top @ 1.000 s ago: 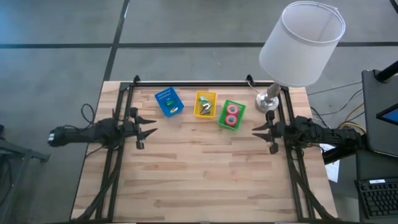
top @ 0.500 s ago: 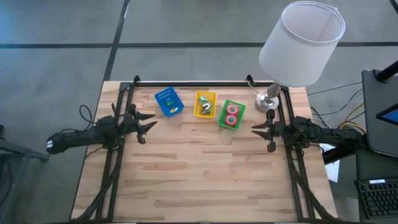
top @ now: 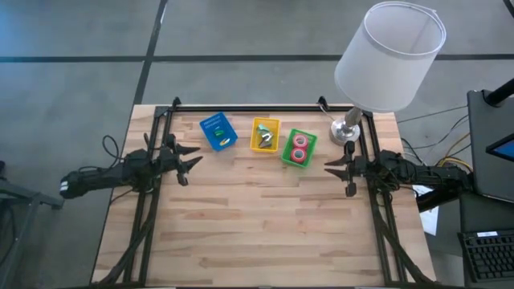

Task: Pick and place Stapler, Stapler remover, tape
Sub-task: Return to Home Position

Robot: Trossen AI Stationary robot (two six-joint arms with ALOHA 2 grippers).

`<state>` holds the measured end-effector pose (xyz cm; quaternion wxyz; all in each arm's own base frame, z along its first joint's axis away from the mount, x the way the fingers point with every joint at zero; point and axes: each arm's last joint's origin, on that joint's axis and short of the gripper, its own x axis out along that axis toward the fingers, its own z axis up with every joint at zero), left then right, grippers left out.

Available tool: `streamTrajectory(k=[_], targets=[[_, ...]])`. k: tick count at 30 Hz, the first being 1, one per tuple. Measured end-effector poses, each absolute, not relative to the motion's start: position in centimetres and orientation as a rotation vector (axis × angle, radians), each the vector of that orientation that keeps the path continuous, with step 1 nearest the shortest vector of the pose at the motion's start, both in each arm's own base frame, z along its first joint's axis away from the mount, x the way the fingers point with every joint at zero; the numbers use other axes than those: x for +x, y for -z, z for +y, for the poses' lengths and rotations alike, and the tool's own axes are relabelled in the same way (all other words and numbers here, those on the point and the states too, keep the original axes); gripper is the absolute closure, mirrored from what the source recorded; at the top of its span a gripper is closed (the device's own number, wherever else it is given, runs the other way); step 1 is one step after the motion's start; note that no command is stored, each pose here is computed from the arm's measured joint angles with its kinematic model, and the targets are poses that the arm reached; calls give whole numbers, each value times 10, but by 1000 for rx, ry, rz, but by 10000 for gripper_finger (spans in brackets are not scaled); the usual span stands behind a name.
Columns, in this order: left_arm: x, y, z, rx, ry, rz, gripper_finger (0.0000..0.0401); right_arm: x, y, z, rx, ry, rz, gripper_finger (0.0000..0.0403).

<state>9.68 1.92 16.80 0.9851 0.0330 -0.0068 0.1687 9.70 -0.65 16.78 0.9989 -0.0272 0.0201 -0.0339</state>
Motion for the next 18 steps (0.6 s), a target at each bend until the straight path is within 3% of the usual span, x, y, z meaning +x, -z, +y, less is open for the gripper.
streamTrajectory(k=[18], targets=[[97, -168, 19, 65, -339, -15, 238, 97, -168, -7, -58, 67, 41, 325]])
